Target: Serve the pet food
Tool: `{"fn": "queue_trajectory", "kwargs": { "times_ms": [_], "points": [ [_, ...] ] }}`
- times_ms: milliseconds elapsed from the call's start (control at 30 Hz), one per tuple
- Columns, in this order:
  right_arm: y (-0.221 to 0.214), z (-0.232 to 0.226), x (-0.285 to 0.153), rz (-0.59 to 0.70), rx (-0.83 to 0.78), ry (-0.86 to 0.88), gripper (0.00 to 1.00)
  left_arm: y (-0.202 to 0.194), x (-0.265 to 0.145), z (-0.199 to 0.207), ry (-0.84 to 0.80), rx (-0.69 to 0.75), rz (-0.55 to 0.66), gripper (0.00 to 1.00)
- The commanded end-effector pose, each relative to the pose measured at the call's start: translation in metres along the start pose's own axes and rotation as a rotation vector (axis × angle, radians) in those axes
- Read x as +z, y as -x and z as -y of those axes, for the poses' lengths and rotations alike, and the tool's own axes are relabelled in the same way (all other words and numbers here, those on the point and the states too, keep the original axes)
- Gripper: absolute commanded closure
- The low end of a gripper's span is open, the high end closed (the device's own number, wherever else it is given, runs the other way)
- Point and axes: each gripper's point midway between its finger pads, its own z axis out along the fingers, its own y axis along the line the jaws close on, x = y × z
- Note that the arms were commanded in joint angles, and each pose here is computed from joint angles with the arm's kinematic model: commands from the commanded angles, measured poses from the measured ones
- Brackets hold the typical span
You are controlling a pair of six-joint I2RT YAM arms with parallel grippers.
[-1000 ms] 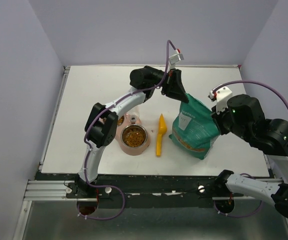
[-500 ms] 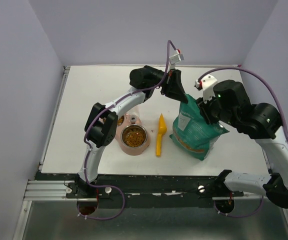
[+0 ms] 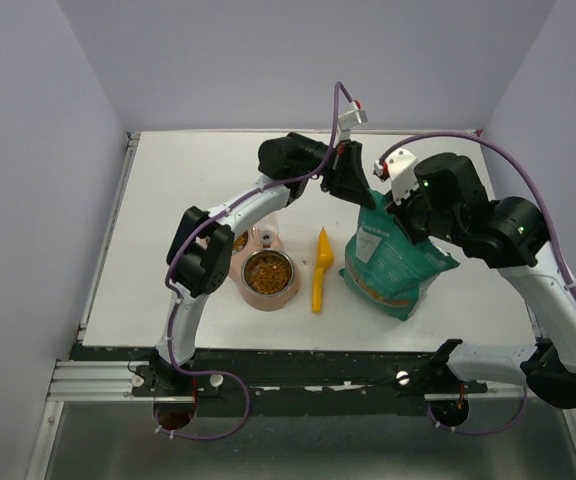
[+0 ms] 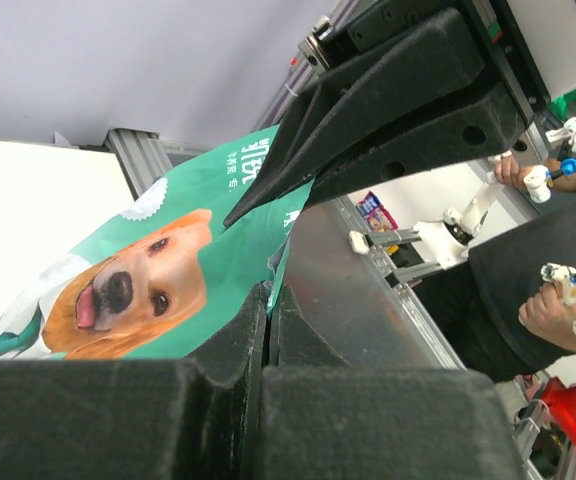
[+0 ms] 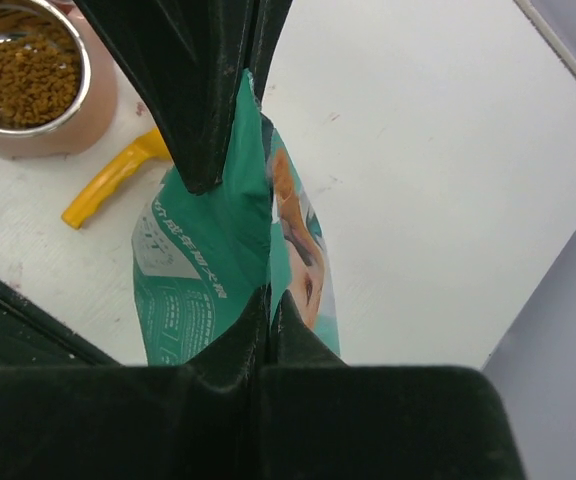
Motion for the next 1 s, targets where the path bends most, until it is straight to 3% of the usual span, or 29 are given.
{"fn": "queue_trajectory", "kwargs": {
  "times_ms": [0, 200, 233, 267, 367, 400, 467, 667, 733, 800, 833, 967],
  "points": [
    [0.034, -0.001, -0.053, 0.191, 0.039, 0.092, 1.0, 0.014, -0.004, 0.044, -0.035, 0.333, 0.022, 1.0],
    [0.02, -0.024, -0.054, 0.151, 0.099, 0.198, 1.0, 0.014, -0.006, 0.032, -0.028, 0.308, 0.014, 1.0],
    [0.021, -0.018, -0.053, 0.149, 0.125, 0.161, 0.93, 0.014, -0.006, 0.032, -0.029, 0.307, 0.012, 1.0],
    [0.022, -0.009, -0.05, 0.153, 0.143, 0.109, 0.74, 0.014, -0.005, 0.032, -0.031, 0.302, 0.015, 1.0],
    [0.021, -0.001, -0.037, 0.122, 0.167, 0.04, 0.5, 0.014, -0.002, 0.039, -0.039, 0.316, 0.019, 1.0],
    [0.021, -0.002, -0.03, 0.105, 0.172, 0.038, 0.34, 0.014, 0.0, 0.042, -0.043, 0.32, 0.026, 1.0],
    [0.025, -0.011, -0.018, 0.087, 0.153, 0.08, 0.34, 0.015, 0.002, 0.044, -0.048, 0.319, 0.033, 1.0],
    [0.034, -0.01, 0.012, 0.051, 0.088, 0.054, 0.4, 0.017, 0.005, 0.048, -0.055, 0.326, 0.03, 1.0],
    [0.033, -0.008, 0.017, 0.02, 0.055, 0.04, 0.54, 0.017, 0.006, 0.048, -0.055, 0.327, 0.027, 1.0],
    [0.03, 0.001, 0.018, -0.009, 0.039, -0.005, 0.94, 0.016, 0.005, 0.045, -0.049, 0.326, 0.02, 1.0],
    [0.028, 0.008, 0.012, -0.001, 0.043, -0.042, 1.0, 0.015, 0.005, 0.044, -0.046, 0.325, 0.014, 1.0],
    [0.037, 0.008, -0.031, 0.163, 0.063, 0.01, 1.0, 0.014, 0.002, 0.039, -0.034, 0.323, 0.004, 1.0]
  ]
}}
